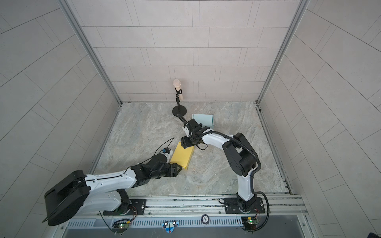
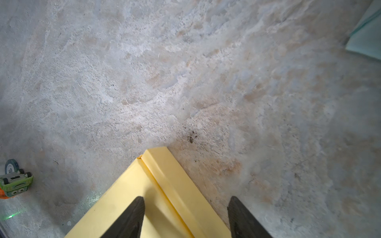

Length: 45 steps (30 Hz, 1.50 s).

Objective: Fold the paper box

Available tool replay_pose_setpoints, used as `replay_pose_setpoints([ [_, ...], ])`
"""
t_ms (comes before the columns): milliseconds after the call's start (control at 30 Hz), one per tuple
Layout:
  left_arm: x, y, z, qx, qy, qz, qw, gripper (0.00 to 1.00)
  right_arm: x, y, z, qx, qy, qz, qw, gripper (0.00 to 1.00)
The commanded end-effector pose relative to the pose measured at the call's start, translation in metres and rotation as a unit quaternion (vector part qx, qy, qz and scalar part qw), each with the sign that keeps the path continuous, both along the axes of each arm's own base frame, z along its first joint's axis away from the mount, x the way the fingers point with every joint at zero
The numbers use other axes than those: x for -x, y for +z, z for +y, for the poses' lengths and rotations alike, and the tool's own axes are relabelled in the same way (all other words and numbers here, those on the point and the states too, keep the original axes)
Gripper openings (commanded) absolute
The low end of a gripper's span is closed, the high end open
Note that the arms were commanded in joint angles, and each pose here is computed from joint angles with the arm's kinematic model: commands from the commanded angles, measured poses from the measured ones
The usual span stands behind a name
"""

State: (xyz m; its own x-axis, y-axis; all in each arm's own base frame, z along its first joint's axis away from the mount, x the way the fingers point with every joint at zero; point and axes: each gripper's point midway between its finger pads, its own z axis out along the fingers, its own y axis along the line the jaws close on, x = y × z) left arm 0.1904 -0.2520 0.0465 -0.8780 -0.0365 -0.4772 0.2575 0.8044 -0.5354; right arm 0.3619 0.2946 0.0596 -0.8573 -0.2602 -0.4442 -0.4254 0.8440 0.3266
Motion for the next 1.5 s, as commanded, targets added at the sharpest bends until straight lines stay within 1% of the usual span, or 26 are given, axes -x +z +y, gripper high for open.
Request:
replay_pose_setpoints([
  [0,-0.011,0.013,-0.008,0.015,-0.004,-0.021,1.0,0.69,0.006,0.0,-0.001,-0.007,0.002,0.007,1.0,0.66],
  [167,-0.017,0.016,-0.009,0.024,-0.005,-0.022,0.999,0.68,0.015,0.003,-0.003,-0.019,0.002,0.007,1.0,0.65],
  [400,-0.027,0.012,0.001,0.028,0.011,-0.017,0.999,0.67,0.027,0.004,-0.013,-0.017,-0.002,0.007,1.0,0.64],
  [667,-0.039,0.017,0.007,0.021,0.016,-0.026,0.999,0.62,0.043,0.003,-0.019,-0.025,-0.004,0.015,1.0,0.64],
  [767,-0.044,0.02,0.006,0.01,0.015,-0.031,0.999,0.62,0.05,0.002,-0.019,-0.033,-0.004,0.018,0.999,0.64],
  [967,-0.055,0.02,0.007,0.008,0.019,-0.03,0.999,0.61,0.057,0.0,-0.011,-0.038,-0.002,0.02,0.999,0.63],
  [1233,-0.078,0.016,0.014,0.004,0.031,-0.026,0.999,0.59,0.054,0.0,-0.003,-0.036,-0.001,0.021,0.999,0.62],
  [1467,-0.1,0.008,0.024,-0.003,0.044,-0.019,0.999,0.58,0.036,0.003,0.011,-0.044,-0.005,0.017,0.999,0.62],
])
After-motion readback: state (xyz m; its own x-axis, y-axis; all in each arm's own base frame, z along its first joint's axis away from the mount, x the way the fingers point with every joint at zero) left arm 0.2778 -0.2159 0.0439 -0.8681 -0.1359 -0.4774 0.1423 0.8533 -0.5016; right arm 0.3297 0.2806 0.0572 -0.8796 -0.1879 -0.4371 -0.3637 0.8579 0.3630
